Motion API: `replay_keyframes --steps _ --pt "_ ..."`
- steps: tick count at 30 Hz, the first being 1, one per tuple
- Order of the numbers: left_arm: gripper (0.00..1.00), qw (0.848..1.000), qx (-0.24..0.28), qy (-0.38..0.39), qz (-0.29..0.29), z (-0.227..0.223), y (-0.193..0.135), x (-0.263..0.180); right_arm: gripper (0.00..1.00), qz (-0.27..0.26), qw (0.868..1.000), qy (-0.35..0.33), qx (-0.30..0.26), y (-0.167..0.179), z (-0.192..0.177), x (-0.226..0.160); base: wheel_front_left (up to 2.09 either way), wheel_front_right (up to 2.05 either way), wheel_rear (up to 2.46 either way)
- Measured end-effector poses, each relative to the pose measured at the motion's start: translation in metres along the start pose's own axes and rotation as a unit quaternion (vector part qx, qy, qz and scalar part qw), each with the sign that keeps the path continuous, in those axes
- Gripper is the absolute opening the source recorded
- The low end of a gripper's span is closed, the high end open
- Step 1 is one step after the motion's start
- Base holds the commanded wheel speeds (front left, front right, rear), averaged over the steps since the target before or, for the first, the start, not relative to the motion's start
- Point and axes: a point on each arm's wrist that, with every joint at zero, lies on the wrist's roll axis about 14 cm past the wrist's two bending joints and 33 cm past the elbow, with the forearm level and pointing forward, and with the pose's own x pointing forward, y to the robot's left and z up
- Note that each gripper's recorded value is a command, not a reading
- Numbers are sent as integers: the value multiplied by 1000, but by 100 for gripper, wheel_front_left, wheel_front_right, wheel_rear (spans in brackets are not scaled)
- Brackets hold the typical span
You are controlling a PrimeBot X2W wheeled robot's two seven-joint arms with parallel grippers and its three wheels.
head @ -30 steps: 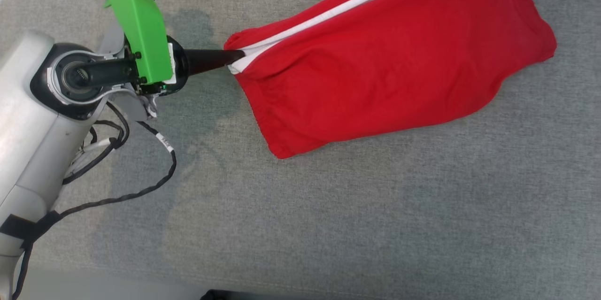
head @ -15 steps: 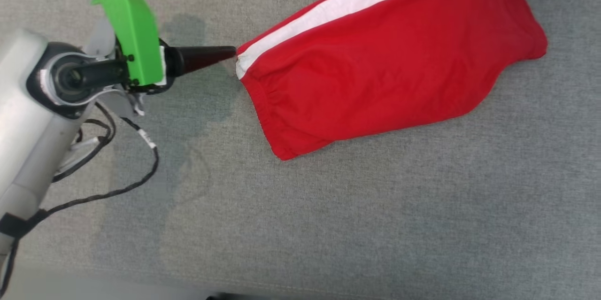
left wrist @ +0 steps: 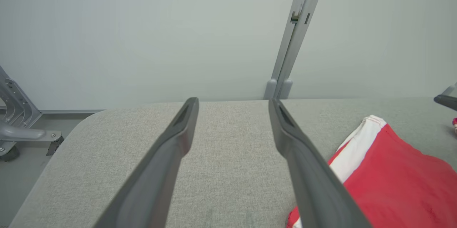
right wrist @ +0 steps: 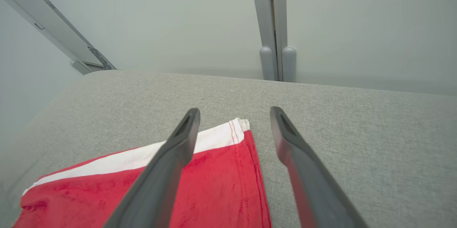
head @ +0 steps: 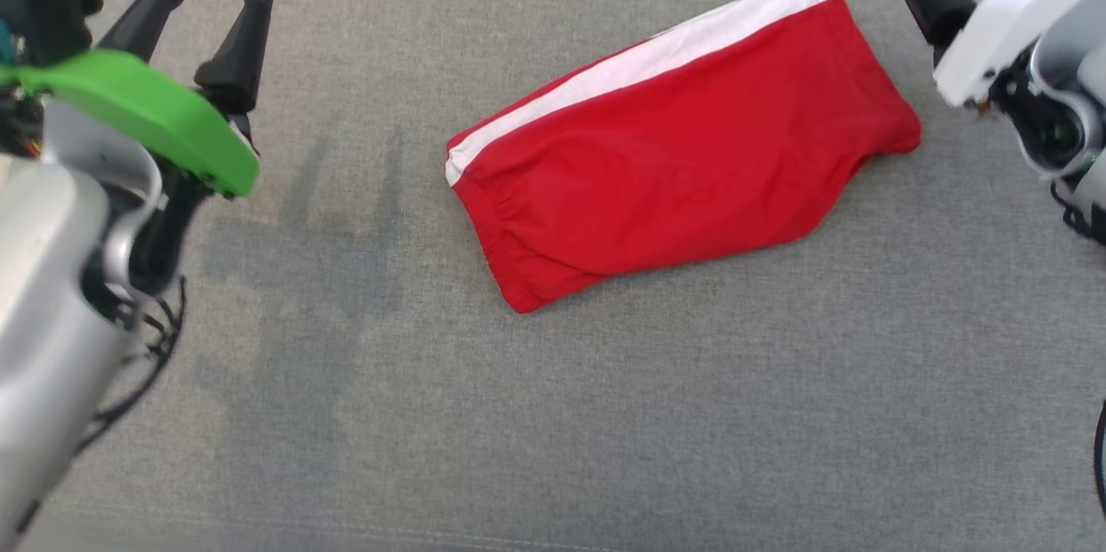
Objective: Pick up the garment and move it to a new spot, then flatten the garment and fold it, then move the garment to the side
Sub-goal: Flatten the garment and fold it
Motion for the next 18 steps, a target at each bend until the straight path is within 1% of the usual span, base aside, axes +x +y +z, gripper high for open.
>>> replay_keyframes --steps 3,5,8,11,16,18 --pt "100 998 -14 -66 13 5 -14 -15 100 -22 1000 3 -9 -7 -16 -9 0 0 0" --pt "100 996 -20 -79 21 -3 -20 -26 100 -31 999 17 -20 -9 -31 -10 0 0 0" --pt "100 995 -35 -81 35 -17 -28 -40 100 -46 998 33 -20 -13 -46 -8 0 0 0" --pt "100 993 -77 -79 38 -33 -46 -54 100 -62 996 62 -28 -20 -63 -4 0 0 0" --pt "100 986 -113 -97 74 -39 -40 -75 100 -67 992 101 -23 -17 -77 13 0 0 0" --pt "100 986 -109 -97 85 -44 -37 -82 100 -71 991 109 -20 -18 -78 20 0 0 0"
